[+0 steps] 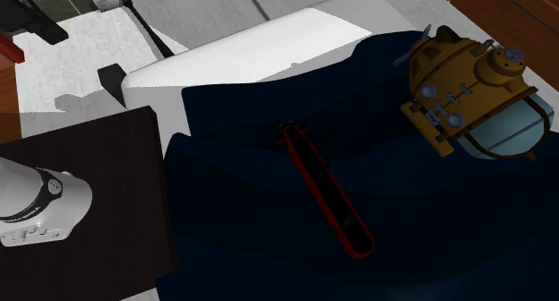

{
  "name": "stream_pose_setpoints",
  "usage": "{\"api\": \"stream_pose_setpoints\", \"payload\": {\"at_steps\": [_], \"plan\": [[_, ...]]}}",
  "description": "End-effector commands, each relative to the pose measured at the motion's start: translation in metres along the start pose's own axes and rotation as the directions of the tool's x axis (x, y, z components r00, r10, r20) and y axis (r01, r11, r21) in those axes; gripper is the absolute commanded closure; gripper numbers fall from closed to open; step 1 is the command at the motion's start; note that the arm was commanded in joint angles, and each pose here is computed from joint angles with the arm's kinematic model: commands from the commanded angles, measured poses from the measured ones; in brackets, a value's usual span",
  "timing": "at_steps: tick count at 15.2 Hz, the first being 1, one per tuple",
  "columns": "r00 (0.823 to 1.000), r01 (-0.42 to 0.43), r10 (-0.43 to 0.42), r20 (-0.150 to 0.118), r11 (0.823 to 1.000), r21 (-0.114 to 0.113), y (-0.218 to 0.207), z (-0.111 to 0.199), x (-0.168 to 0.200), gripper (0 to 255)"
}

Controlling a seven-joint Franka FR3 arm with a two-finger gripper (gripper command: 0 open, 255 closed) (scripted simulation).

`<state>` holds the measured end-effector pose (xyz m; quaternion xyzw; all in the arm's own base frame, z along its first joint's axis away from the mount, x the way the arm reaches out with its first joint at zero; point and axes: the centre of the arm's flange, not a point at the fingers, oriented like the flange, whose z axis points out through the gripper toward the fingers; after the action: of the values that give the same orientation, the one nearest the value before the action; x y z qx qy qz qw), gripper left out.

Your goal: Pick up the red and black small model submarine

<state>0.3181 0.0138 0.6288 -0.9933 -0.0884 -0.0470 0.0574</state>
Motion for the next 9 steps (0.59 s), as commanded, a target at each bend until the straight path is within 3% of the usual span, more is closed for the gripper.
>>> {"api": "stream_pose_setpoints", "payload": {"at_steps": [1,9], "plan": [[1.0,0.0,0.0,0.0,1.0,0.0,0.0,0.0,0.0,0],[0.986,0.159,-0.159,0.043,0.987,-0.004,0.066,0.071,0.047,0]]}}
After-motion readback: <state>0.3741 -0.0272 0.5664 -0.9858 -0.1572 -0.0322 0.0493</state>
